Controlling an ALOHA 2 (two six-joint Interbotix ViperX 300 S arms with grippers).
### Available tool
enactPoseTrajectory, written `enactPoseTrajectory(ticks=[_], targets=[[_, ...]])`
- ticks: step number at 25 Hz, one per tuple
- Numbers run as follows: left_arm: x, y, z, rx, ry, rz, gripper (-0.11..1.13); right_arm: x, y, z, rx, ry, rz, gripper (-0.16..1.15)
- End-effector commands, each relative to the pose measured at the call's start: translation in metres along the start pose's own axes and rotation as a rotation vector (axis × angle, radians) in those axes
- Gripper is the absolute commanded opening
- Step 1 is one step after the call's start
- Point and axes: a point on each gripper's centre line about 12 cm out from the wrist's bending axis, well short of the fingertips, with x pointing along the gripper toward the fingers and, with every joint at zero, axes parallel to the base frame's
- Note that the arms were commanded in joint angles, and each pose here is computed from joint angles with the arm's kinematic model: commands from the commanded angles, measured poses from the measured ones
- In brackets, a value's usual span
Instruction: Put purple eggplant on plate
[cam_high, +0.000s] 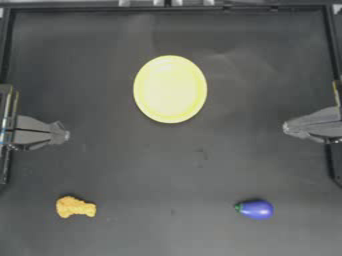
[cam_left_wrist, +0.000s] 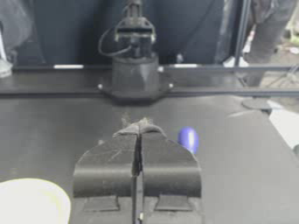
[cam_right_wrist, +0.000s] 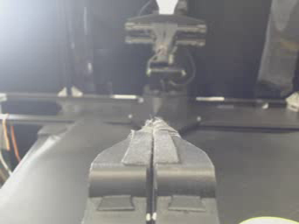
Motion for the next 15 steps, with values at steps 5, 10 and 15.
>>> enactPoseTrajectory(ticks=[5, 10, 15], targets=[[0.0017, -0.0017, 0.0136, 0.03, -0.037, -0.008, 0.08, 0.0004, -0.0004, -0.0006, 0.007, 0.008, -0.002, 0.06], [0.0014, -0.0017, 0.0133, 0.034, -0.037, -0.008, 0.13, 0.0008, -0.0004, -0.0013, 0.007, 0.02, -0.003, 0.12], [0.0011, -0.0017, 0.0137, 0.031, -0.038, -0.008, 0.65, 0.0005, 0.0001, -0.002, -0.017, 0.023, 0.002, 0.57]])
